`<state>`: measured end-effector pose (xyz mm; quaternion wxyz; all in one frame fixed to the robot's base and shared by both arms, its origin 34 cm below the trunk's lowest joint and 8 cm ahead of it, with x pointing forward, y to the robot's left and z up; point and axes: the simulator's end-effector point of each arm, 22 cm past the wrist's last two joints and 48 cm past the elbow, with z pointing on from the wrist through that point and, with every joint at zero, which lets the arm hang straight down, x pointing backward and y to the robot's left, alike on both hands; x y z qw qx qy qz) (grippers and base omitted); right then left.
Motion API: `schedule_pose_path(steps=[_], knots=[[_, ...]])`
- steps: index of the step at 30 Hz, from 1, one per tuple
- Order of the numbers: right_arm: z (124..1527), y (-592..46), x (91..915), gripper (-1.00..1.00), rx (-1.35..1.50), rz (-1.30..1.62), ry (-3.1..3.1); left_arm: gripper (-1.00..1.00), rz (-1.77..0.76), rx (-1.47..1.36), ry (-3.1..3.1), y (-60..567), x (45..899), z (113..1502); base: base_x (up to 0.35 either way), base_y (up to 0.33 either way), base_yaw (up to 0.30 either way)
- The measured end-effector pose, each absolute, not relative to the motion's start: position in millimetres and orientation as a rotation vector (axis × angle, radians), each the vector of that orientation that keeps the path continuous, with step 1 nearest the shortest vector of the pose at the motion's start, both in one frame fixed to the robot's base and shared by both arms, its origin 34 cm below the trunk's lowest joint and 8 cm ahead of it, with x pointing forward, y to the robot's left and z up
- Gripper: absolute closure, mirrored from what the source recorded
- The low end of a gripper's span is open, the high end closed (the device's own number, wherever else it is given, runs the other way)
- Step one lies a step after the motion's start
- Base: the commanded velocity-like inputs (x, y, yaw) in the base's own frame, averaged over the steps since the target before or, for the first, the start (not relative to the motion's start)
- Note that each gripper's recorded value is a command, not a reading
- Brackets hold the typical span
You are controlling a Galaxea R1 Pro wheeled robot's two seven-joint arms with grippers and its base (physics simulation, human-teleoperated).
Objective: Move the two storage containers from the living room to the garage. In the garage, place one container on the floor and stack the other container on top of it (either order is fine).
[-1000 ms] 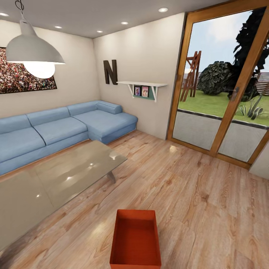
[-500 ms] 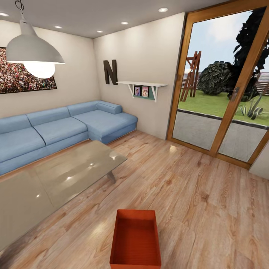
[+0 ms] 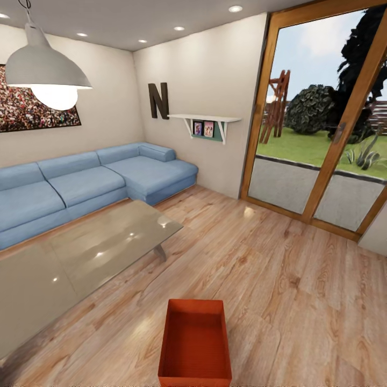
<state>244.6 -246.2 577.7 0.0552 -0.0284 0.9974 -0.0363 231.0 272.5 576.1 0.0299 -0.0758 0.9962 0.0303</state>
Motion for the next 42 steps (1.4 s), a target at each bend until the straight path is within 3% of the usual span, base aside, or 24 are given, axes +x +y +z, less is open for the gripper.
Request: schedule_pose_path(steps=[42], knots=[[570.7, -245.3, 217.7, -1.00, -0.093, -0.109, 3.097, -1.00, 0.104, -0.234, 3.137, 272.6, 204.8, 570.0, 0.000, -0.020, 0.000]])
